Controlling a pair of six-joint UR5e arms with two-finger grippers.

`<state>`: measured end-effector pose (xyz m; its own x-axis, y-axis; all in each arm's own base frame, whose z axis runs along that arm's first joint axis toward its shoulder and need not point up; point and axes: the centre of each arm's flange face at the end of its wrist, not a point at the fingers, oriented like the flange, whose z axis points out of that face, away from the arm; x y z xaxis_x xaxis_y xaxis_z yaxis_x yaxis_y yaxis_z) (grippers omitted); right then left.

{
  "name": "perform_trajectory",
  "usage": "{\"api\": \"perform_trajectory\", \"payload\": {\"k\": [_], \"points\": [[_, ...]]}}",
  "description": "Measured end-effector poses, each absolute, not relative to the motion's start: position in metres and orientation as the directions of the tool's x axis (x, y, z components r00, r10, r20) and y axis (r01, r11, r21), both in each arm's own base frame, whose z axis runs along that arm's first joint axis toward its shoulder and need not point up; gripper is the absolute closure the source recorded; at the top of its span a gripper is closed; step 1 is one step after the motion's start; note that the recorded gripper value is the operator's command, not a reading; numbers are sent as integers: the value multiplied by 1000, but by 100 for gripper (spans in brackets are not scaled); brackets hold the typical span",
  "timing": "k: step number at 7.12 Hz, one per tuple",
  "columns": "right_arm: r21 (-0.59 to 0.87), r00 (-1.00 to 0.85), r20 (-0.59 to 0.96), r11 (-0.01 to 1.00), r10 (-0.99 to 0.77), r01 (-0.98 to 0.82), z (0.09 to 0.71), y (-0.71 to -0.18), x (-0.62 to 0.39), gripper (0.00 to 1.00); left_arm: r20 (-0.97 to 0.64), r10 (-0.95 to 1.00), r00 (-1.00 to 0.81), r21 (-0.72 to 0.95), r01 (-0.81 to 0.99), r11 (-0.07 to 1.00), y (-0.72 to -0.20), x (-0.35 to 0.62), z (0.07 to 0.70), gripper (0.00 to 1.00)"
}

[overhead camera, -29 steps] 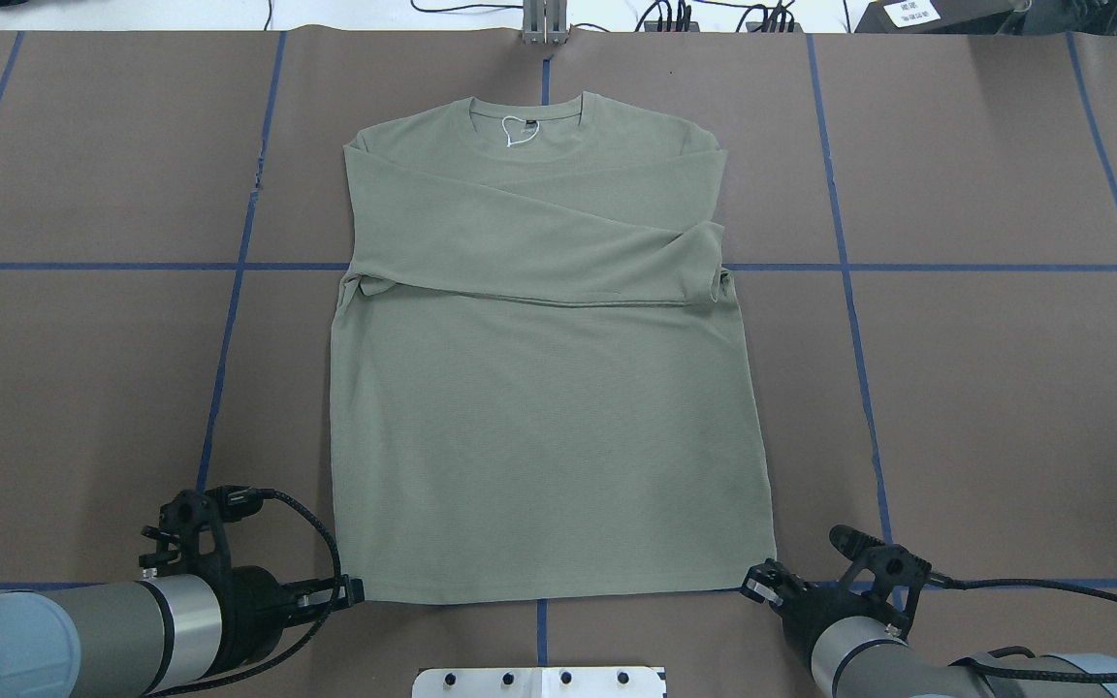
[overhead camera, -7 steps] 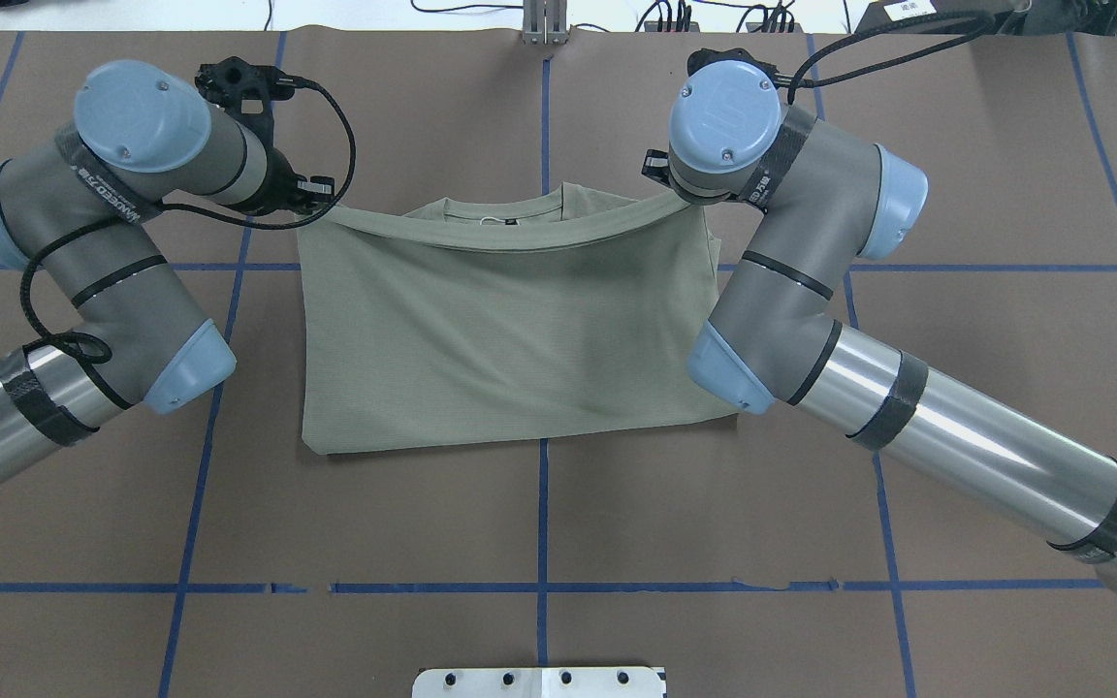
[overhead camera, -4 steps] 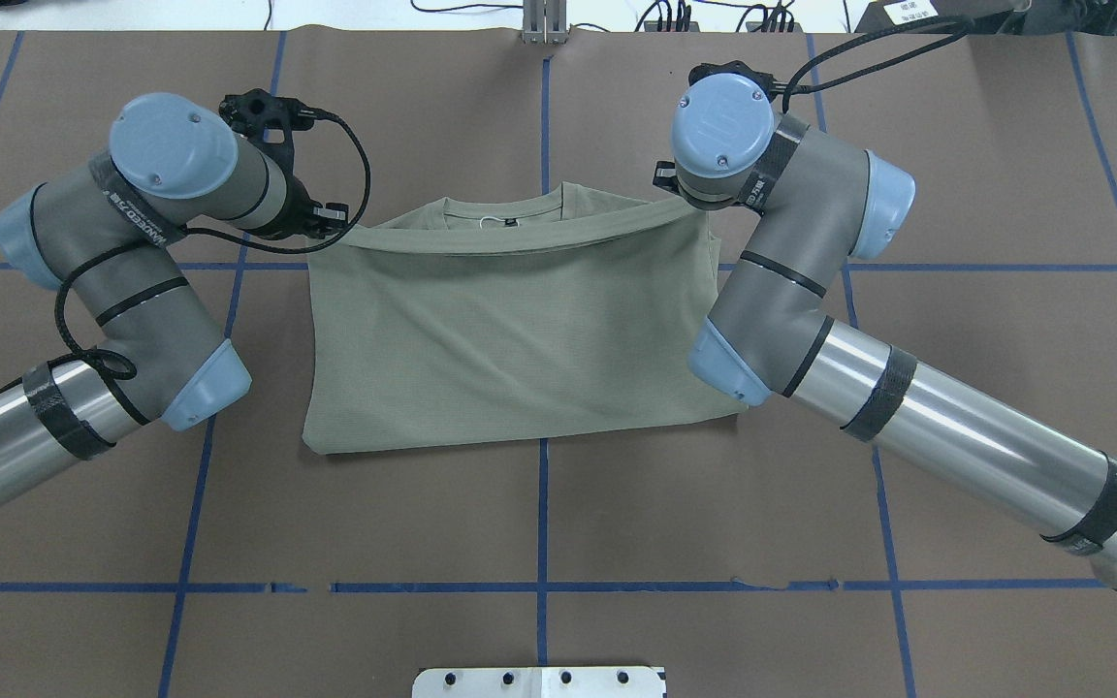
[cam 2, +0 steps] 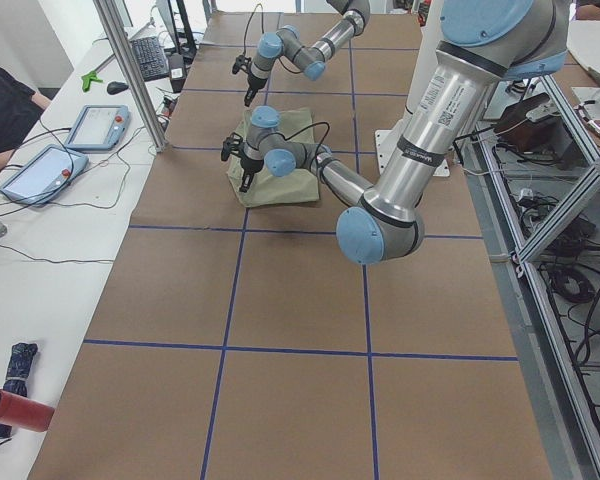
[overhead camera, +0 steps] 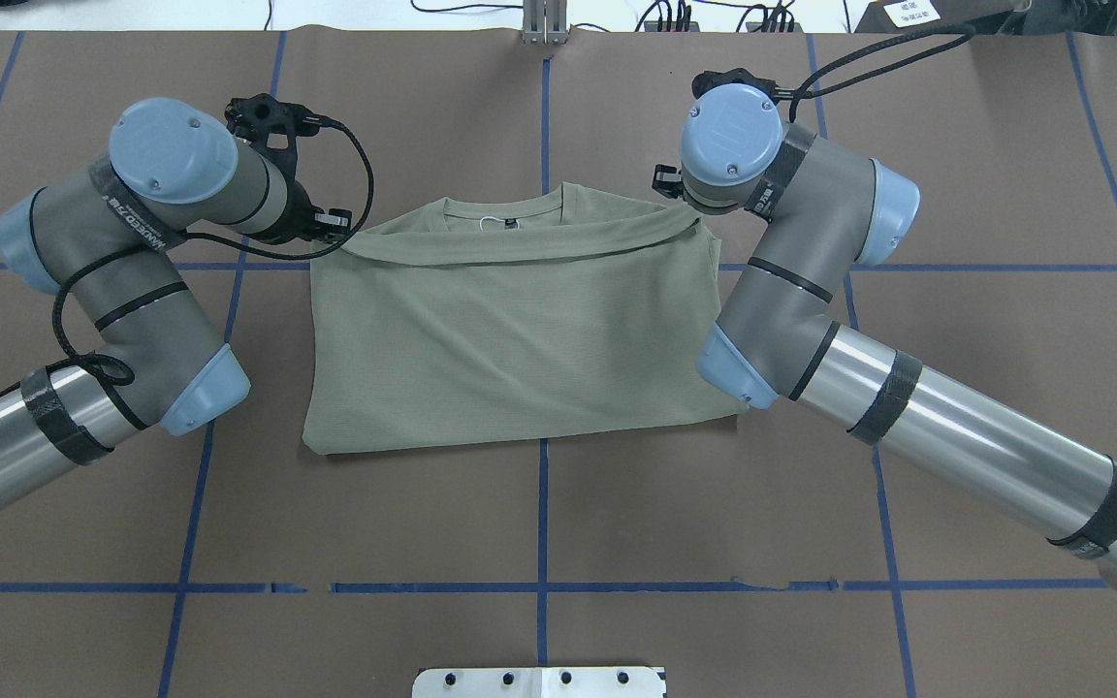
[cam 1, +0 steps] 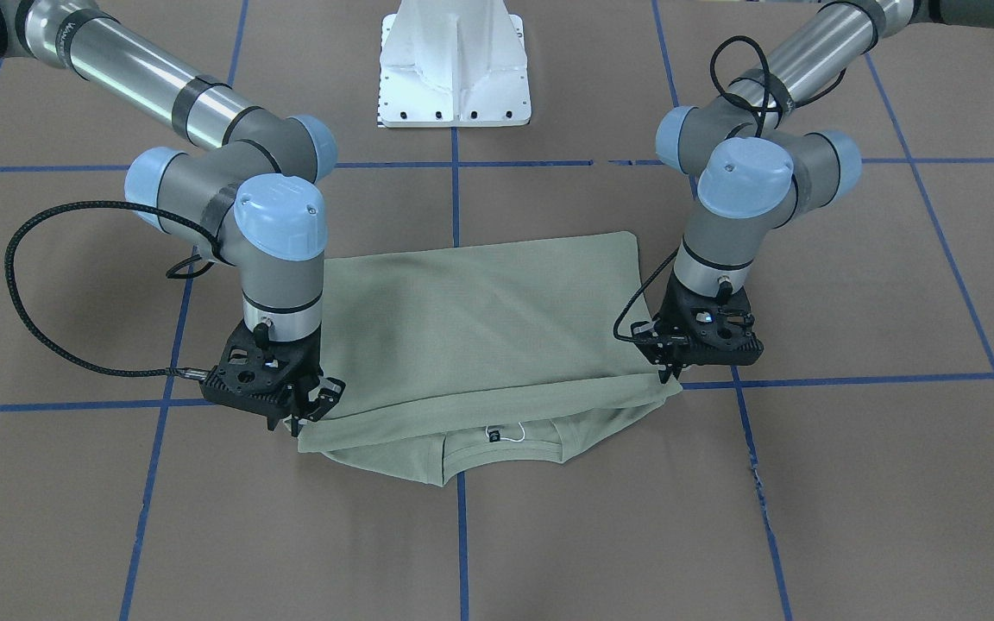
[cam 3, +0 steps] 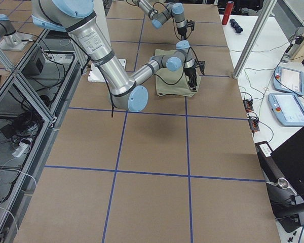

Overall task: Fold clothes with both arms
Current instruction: 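Lay the hem down near the collar and open both grippers, then lower the left gripper to the folded shirt edge nearest it and grasp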

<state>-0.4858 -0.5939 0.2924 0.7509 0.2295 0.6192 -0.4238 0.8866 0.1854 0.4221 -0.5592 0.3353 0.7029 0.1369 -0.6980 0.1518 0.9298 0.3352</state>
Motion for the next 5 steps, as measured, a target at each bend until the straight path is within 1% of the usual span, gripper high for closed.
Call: {"api": "perform_trajectory", "payload": {"k": [2, 4, 5], "points": [[221, 753, 646, 912, 127, -344, 286, -588, -461, 0, -725, 177, 666, 366, 154, 918, -526, 397, 322, 0], [233, 738, 670, 920, 83, -315, 282, -576, -440, 0, -799, 147, 584, 309, 188, 932, -462, 392, 332, 1], [235, 735, 674, 921, 76, -311, 281, -574, -437, 0, -831, 119, 544, 270, 207, 940, -430, 402, 343, 8]]}}
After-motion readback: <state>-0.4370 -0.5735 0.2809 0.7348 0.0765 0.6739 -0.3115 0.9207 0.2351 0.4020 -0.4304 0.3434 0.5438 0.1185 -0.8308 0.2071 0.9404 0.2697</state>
